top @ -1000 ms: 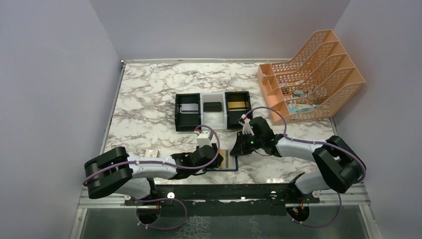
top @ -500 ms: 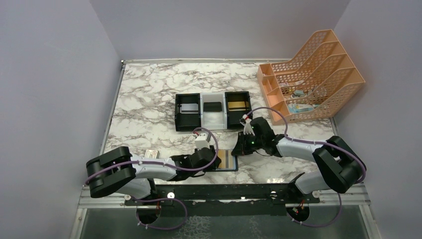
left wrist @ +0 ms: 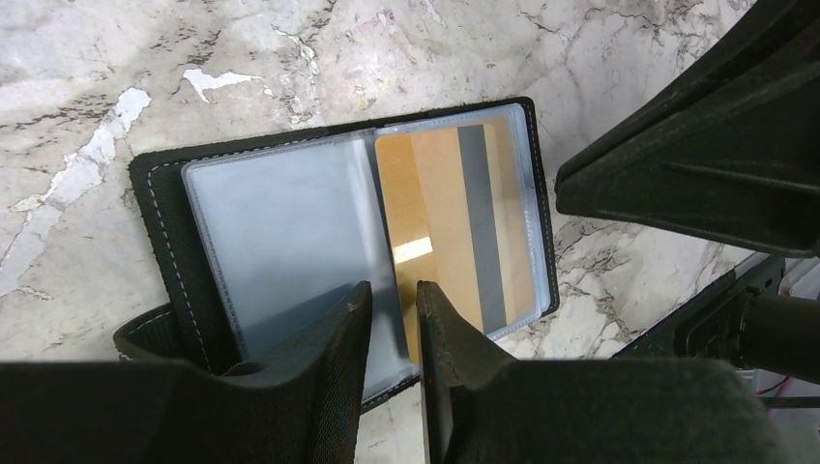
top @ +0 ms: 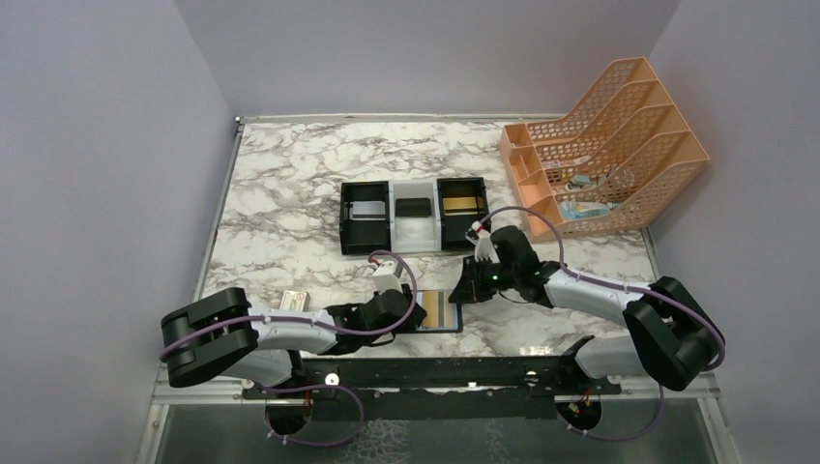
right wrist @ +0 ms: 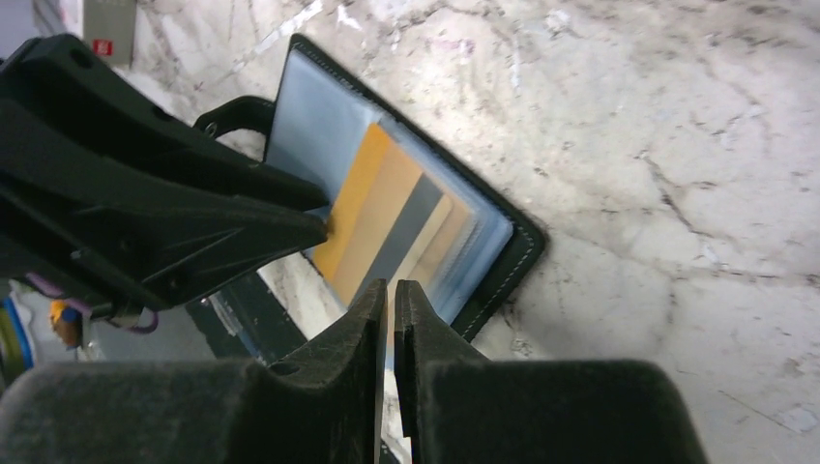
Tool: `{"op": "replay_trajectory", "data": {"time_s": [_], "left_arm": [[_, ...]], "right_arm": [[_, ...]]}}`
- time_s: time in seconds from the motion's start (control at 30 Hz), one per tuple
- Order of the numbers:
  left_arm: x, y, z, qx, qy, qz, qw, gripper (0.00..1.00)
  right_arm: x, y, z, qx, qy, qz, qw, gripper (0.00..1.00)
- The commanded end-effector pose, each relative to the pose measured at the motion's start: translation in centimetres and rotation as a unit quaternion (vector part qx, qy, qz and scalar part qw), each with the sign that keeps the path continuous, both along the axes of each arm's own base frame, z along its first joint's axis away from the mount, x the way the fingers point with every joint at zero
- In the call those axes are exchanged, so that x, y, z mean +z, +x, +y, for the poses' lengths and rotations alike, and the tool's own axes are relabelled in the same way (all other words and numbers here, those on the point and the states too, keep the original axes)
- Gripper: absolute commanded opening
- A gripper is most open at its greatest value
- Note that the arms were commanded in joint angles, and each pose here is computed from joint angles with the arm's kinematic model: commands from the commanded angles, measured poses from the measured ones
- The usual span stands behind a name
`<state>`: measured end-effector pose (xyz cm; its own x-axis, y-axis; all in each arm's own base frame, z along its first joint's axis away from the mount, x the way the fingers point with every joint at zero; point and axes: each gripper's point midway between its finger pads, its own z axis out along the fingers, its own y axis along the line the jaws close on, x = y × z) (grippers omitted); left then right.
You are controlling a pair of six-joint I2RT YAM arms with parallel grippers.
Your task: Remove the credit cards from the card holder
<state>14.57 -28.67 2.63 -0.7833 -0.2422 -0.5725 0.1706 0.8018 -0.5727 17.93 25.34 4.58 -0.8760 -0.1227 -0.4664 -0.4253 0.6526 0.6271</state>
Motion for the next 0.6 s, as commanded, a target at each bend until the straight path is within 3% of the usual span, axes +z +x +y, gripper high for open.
{"op": "replay_trajectory", "data": {"time_s": [0.0, 0.17, 0.57], "left_arm": [[-0.3, -0.5, 0.5, 0.003, -0.008, 0.007, 1.000, 0.27], [-0.3, -0.7, 0.4, -0.001, -0.015, 0.009, 1.000, 0.27], [-0.1, -0.9, 0.0, -0.010, -0.040, 0.009, 0.999, 0.29]], "right_arm": [[1.5, -1.5, 1.2, 0.055, 0.046, 0.005, 0.997, 0.10], [0.4, -2.4, 2.0, 0.073, 0.059, 0.047, 0.994, 0.10], [-4.6, -2.3, -0.2, 0.021, -0.025, 0.079, 0.996, 0.11]]}}
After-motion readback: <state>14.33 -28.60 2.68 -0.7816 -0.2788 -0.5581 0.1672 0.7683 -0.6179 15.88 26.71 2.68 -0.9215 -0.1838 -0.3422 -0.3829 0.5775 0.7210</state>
